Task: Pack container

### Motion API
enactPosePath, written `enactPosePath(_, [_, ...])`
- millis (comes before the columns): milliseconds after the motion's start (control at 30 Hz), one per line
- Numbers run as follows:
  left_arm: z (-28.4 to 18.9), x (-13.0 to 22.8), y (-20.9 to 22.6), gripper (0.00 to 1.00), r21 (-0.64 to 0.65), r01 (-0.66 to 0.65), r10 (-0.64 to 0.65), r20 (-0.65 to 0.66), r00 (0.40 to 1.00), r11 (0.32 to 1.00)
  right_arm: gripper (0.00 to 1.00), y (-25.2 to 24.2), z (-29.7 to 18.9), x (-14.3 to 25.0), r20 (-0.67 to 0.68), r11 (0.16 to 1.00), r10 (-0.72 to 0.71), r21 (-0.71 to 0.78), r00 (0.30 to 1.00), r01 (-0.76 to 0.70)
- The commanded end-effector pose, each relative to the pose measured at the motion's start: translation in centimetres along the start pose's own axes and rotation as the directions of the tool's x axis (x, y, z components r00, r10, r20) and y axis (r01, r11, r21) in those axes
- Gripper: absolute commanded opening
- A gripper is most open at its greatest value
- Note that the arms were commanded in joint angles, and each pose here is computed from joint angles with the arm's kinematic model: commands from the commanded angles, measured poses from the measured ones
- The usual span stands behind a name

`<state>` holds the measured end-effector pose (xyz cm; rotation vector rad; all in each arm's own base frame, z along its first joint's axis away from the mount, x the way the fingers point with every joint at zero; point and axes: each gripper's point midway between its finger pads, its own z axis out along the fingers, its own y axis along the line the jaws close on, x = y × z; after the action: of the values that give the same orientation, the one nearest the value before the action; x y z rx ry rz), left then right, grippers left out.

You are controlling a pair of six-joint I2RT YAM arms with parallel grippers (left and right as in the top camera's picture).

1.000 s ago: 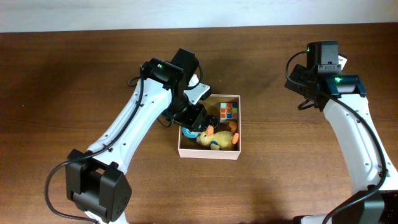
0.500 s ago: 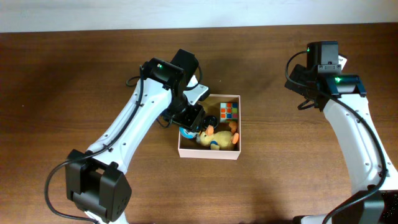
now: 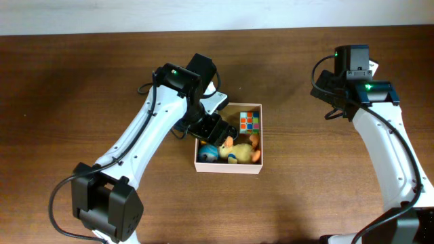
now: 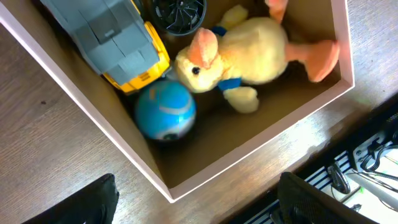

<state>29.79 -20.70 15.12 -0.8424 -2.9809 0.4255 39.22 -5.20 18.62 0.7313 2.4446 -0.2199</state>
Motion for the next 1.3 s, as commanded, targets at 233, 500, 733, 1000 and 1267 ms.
enactPosePath(233, [-0.1,-1.0,0.5,0.87,-0.029,-0.021,0.022,0.032,0.999,0.999,0.99,-0.1,0.0,-0.3,0.004,1.000,0.016,0.002,1.000,-0.016])
enactPosePath(500, [-1.3,-2.5,6.0,0.87,-0.151,0.116,-0.097,0.123,0.988,0.982,0.99,-0.1,0.0,-0.3,0.004,1.000,0.016,0.002,1.000,-0.016])
enactPosePath(733, [-3.7,-3.3,13.2,0.87,-0.144,0.379,-0.331,0.275,0.903,0.914,0.99,0.0,0.0,-0.2,0.004,1.000,0.015,0.001,1.000,-0.015])
enactPosePath(1000, [-6.5,-0.8,21.9,0.99,-0.238,0.621,-0.509,0.397,0.764,0.747,0.99,0.0,0.0,-0.2,0.004,1.000,0.015,0.001,1.000,-0.015])
enactPosePath(1267, [-7.0,0.2,23.6,0.99,-0.231,0.659,-0.544,0.408,0.733,0.716,0.99,0.0,0.0,-0.2,0.004,1.000,0.015,0.001,1.000,-0.015])
